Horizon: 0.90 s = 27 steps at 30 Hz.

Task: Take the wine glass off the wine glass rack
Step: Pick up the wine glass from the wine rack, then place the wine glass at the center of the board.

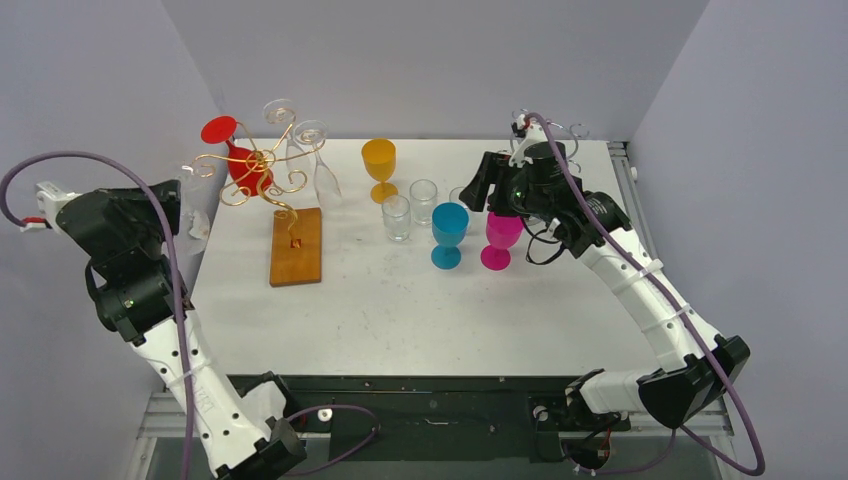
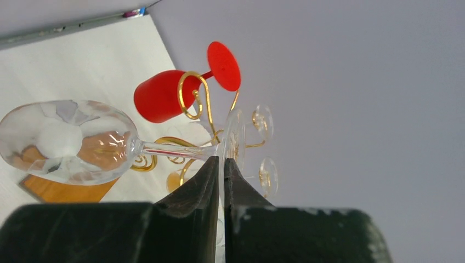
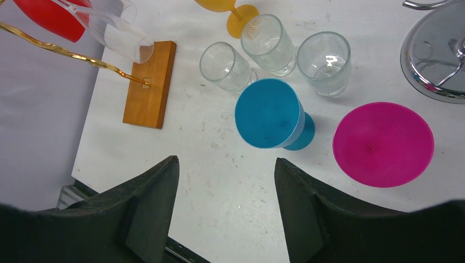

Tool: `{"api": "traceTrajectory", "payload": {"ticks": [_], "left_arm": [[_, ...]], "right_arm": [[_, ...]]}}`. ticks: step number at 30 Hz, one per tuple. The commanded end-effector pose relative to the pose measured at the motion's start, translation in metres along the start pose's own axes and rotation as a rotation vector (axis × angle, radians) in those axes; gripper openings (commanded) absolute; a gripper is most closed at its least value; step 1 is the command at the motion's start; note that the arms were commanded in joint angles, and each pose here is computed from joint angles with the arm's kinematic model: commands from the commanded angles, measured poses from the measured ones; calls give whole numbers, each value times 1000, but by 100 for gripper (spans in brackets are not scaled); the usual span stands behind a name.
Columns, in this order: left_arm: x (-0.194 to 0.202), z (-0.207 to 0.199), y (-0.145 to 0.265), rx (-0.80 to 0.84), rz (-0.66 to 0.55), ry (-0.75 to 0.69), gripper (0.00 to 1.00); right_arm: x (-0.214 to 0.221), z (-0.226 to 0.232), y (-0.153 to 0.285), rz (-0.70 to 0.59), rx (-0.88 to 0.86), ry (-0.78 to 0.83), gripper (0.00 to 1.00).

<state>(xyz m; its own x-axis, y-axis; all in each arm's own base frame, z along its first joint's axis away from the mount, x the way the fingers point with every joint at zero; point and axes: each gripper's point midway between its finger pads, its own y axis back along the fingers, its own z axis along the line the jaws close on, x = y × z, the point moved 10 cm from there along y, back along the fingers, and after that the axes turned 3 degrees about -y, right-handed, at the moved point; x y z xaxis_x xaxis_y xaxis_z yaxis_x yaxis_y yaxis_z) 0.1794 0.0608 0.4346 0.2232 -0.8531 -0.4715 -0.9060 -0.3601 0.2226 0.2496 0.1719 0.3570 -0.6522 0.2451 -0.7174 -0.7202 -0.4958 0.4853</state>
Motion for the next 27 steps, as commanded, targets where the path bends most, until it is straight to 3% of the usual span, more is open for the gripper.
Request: {"api": "traceTrajectory", "payload": {"ticks": [1,7,18,27], "left_arm": [[-25,-37,23,101,-148,-99,0],[-36,-68,26,200,-146,-122,0],[-31,-163,40,409,-122,-258,0],[3,-206,21,561,31,-240,0]], "right_arm": [[-6,5,-1,-25,-32,-3,60],[-7,6,-3,-19,-33,-5,60],[-12,6,-6,-22,-31,-16,60],[-16,5,-7,-48,-24,-37,60]]}}
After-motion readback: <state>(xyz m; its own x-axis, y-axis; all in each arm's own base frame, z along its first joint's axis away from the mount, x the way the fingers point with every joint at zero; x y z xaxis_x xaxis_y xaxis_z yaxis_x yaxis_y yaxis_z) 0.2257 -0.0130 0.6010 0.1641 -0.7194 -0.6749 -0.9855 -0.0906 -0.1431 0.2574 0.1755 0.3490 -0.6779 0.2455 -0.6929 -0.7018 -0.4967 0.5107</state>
